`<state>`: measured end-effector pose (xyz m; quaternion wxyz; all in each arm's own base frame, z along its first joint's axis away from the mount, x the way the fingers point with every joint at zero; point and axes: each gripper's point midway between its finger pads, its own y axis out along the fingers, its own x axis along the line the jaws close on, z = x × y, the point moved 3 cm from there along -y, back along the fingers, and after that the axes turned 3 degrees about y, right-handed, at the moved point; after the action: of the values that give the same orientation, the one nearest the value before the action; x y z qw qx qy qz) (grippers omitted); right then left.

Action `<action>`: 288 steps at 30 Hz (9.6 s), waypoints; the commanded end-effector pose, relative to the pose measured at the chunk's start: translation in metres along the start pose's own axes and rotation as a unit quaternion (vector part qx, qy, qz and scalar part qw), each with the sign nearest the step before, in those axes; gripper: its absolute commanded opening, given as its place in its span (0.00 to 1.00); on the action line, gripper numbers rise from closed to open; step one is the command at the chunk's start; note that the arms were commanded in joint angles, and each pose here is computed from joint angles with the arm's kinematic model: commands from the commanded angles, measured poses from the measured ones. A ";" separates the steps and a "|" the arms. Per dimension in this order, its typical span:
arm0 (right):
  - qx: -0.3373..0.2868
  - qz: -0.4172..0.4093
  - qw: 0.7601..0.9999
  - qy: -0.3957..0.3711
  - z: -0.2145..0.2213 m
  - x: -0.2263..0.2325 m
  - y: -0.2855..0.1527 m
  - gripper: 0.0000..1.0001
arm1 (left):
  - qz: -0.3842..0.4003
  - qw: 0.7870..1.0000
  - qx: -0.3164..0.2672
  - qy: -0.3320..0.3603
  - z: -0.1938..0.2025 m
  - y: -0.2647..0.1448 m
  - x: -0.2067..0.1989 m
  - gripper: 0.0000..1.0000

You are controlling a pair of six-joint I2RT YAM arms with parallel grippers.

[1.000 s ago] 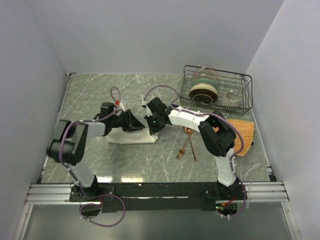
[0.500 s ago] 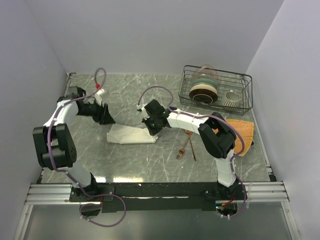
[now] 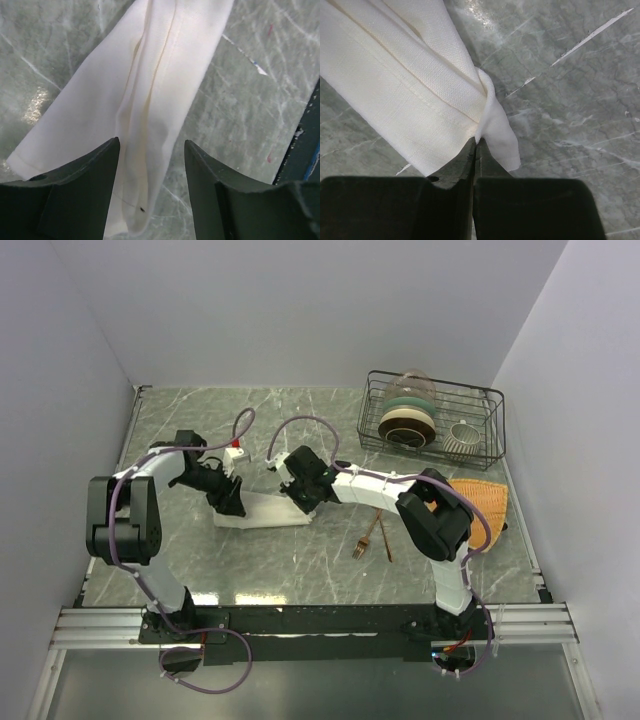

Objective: Fold the napkin into a case and place the utensils inside
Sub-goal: Smooth out the smaller rectangle-folded napkin at the center of the board.

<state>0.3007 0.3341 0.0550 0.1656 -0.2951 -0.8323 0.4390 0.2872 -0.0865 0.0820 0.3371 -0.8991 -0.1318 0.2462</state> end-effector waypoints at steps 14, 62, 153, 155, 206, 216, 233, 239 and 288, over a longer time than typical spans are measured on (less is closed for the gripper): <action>-0.005 0.033 0.998 -0.046 0.014 -0.014 0.010 0.00 | 0.038 0.996 -0.001 0.076 -0.025 0.007 -0.003 0.07; -0.069 0.095 0.976 -0.184 -0.017 -0.037 0.011 0.00 | 0.072 0.991 -0.013 -0.115 -0.051 0.034 0.046 0.02; -0.092 0.130 0.986 -0.044 -0.067 -0.039 -0.038 0.42 | 0.053 0.965 0.024 -0.255 0.027 0.047 0.061 0.01; -0.088 0.125 0.987 -0.048 -0.065 -0.037 -0.034 0.41 | 0.054 0.965 0.024 -0.255 0.028 0.048 0.060 0.01; -0.037 0.191 0.959 -0.206 -0.027 -0.004 0.001 0.18 | 0.051 0.961 0.027 -0.271 0.035 0.048 0.061 0.01; -0.057 0.049 0.996 -0.045 -0.067 -0.003 -0.045 0.45 | 0.055 0.960 0.030 -0.274 0.036 0.050 0.063 0.01; -0.059 -0.149 0.972 0.170 -0.080 0.040 -0.004 0.21 | 0.053 0.958 0.035 -0.280 0.037 0.047 0.063 0.01; -0.049 -0.121 0.966 0.222 -0.072 0.013 0.025 0.21 | 0.050 0.959 0.036 -0.276 0.038 0.044 0.065 0.05; 0.020 -0.146 0.934 0.324 -0.024 0.007 0.053 0.14 | 0.085 0.913 -0.123 -0.380 -0.048 0.078 0.039 0.01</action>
<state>0.3265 0.3901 0.0486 0.4950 -0.2694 -0.7758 0.2837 0.3372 -0.1461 0.0523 0.1190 -0.7735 -0.1933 0.5918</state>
